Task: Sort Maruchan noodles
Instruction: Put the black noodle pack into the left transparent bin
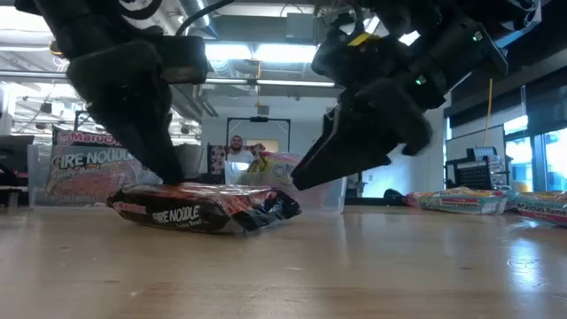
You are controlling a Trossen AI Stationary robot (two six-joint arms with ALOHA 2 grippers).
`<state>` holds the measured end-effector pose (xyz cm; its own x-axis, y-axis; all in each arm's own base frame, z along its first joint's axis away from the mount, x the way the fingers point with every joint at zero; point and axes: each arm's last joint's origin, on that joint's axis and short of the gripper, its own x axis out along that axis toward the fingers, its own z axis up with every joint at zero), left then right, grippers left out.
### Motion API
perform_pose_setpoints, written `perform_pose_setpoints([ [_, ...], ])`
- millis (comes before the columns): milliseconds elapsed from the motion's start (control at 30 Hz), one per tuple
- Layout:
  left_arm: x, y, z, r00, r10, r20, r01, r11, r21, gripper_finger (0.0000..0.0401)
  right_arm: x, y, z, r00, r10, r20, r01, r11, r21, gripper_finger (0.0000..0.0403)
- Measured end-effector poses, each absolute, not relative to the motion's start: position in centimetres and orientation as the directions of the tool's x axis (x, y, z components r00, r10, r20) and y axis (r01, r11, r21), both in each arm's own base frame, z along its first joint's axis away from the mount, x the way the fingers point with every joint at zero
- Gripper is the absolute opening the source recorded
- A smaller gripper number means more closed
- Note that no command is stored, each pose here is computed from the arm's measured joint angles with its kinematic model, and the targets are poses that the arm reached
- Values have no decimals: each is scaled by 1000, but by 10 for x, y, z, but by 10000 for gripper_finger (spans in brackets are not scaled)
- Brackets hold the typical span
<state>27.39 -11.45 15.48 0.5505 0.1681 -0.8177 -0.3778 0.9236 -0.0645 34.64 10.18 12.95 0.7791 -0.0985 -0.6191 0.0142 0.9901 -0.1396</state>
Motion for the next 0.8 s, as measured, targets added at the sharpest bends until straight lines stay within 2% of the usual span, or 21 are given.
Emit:
perform_pose_setpoints([
  [67,278,-120,149,566,159,-809,-340,939,-53,128,346,100,130,779,-151,-608,68,985,-157,285],
  [133,282,-125,143,586,152,-796,-297,954,-37,128,345,100,133,778,-141,-612,63,987,-148,298],
  [200,286,-129,136,599,143,-788,-260,965,-22,128,346,101,140,795,-97,-599,61,995,-80,303],
  [367,294,-138,125,649,135,-749,-196,981,6,128,344,96,150,798,-87,-597,185,977,105,302],
  [500,295,-143,122,671,155,-725,-189,981,35,128,347,87,144,768,3,-640,260,912,317,302],
  [600,294,-145,121,680,166,-714,-179,982,58,128,342,79,135,714,57,-698,302,875,379,301],
  [800,293,-149,121,695,178,-696,-172,982,80,128,341,71,125,727,209,-655,262,797,545,301],
])
